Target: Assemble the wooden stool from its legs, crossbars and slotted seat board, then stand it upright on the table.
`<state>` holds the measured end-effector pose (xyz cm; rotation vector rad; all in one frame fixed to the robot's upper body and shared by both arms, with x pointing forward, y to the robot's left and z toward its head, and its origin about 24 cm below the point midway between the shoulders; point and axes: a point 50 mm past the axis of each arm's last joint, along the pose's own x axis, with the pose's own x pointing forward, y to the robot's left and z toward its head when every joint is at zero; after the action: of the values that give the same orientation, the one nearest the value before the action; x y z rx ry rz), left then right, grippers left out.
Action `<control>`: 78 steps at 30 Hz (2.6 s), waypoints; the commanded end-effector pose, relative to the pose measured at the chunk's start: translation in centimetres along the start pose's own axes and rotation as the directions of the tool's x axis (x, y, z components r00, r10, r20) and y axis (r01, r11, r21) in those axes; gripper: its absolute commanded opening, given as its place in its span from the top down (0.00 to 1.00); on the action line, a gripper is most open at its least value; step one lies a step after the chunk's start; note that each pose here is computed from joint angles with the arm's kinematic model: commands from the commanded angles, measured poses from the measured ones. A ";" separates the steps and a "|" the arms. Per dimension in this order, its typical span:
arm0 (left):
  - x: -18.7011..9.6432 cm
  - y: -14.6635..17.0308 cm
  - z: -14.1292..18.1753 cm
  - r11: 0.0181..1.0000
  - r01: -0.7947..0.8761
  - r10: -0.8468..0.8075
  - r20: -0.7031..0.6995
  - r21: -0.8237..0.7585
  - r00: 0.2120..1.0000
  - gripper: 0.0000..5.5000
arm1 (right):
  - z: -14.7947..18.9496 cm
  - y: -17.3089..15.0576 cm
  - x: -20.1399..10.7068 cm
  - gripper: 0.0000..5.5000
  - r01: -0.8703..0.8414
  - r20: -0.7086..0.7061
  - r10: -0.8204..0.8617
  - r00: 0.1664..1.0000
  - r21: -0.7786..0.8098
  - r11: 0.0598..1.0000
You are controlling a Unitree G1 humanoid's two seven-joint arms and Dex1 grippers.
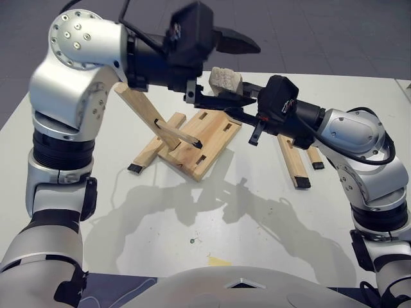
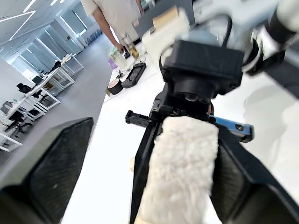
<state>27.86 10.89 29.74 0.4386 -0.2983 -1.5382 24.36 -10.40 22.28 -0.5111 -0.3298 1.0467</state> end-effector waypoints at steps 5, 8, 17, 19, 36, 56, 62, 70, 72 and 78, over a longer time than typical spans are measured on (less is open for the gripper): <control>-3.2 0.3 4.3 0.993 -0.011 0.035 0.209 -0.113 0.977 0.09 | -0.6 0.6 0.2 0.81 0.023 0.006 -0.023 1.000 0.043 0.999; -4.1 0.9 5.6 0.987 -0.072 0.113 0.296 -0.144 0.949 0.02 | -0.7 0.4 0.3 0.81 0.068 0.016 -0.069 0.997 0.053 0.996; -11.4 5.6 0.5 0.344 -0.933 0.939 0.050 -0.107 0.341 0.02 | 0.2 -4.9 -2.6 0.81 0.565 0.176 -0.637 0.750 0.330 0.756; -12.5 4.4 -3.1 0.268 -0.963 0.959 -0.100 0.021 0.264 0.02 | 0.0 -5.3 -3.4 0.81 0.622 0.165 -0.700 0.695 0.351 0.700; -6.7 -4.4 -12.3 0.567 -0.813 0.735 -0.365 -0.132 0.572 0.02 | -0.3 -6.0 -4.8 0.81 0.706 0.139 -0.779 0.612 0.349 0.617; -5.1 -8.3 -2.6 0.776 -0.080 0.179 0.096 -0.626 0.979 0.02 | -1.0 -6.9 -6.0 0.81 0.736 0.120 -0.798 0.591 0.324 0.594; -3.2 -11.6 -5.1 0.811 -0.133 0.070 -0.132 -0.570 0.989 0.02 | -1.4 -6.7 -5.8 0.81 0.732 0.110 -0.794 0.598 0.327 0.597; -1.1 -13.2 -7.4 0.813 -0.235 0.165 -0.177 -0.532 0.970 0.05 | -1.6 -6.6 -5.6 0.81 0.731 0.101 -0.787 0.608 0.316 0.605; -1.1 -13.4 -7.8 0.801 -0.250 0.179 -0.180 -0.545 0.967 0.10 | -1.7 -6.6 -5.5 0.81 0.728 0.101 -0.784 0.613 0.315 0.609; -0.3 -13.3 -8.7 0.770 -0.307 0.266 -0.156 -0.559 0.951 0.28 | -1.9 -6.5 -5.5 0.81 0.728 0.093 -0.782 0.616 0.312 0.611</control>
<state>19.57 12.57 16.32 -0.0292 0.1799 -1.2667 27.57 -18.22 24.23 0.0282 -0.5494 0.2760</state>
